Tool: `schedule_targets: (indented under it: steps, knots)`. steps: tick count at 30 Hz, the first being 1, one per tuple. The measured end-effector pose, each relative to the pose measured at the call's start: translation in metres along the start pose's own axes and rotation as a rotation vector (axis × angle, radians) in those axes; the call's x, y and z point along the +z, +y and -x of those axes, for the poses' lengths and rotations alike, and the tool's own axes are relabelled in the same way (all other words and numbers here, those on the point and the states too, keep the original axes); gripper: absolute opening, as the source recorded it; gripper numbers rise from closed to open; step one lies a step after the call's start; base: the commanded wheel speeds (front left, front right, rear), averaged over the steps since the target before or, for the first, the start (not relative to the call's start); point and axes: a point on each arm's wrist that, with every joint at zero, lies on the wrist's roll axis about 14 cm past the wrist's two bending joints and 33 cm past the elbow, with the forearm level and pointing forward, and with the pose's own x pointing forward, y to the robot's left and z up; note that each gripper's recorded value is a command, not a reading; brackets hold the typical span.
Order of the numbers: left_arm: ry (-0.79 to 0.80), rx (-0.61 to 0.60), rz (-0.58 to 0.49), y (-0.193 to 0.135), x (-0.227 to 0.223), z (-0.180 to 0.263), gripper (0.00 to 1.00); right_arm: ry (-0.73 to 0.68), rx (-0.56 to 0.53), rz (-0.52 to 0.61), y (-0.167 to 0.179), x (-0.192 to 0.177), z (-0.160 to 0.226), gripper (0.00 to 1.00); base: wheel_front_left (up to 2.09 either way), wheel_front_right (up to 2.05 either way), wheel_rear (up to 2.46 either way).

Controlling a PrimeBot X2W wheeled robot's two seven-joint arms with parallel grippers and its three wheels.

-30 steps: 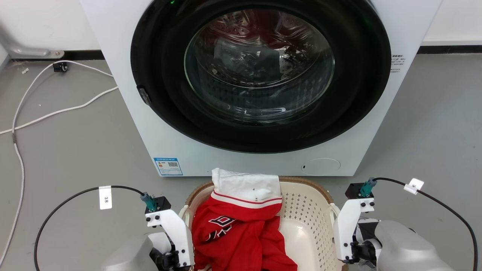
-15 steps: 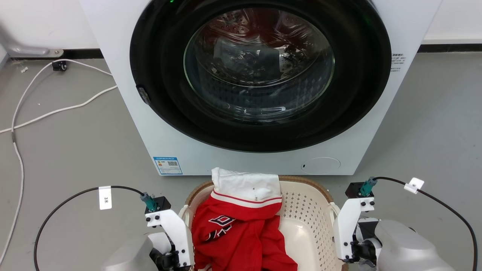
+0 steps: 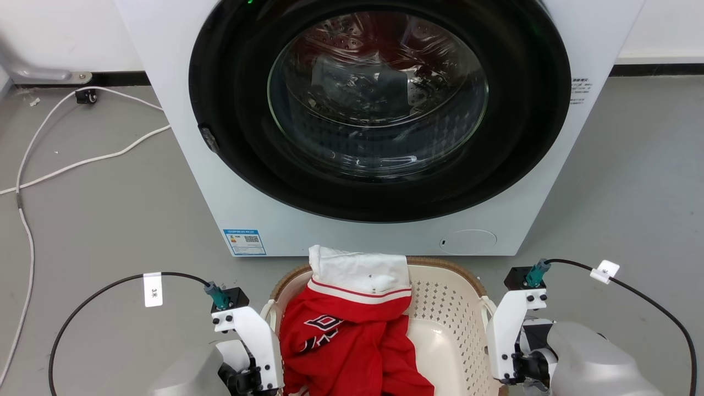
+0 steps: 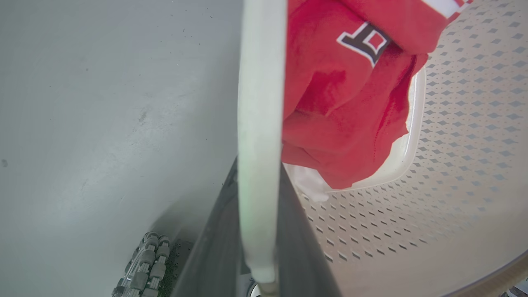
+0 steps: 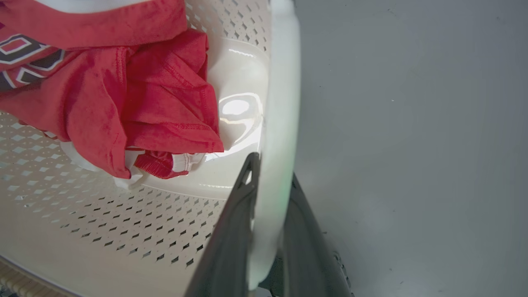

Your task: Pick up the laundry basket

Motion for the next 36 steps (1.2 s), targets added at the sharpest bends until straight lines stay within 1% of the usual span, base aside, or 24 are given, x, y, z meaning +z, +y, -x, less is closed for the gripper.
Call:
schedule_targets:
  steps: [36]
  knots:
    - [-0.014,0.001,0.006,0.0008,0.0001,0.0012,0.0,0.009,0.001,0.0,0.0009,-0.0027,-0.0003,0.0,0.0,0.0,0.0]
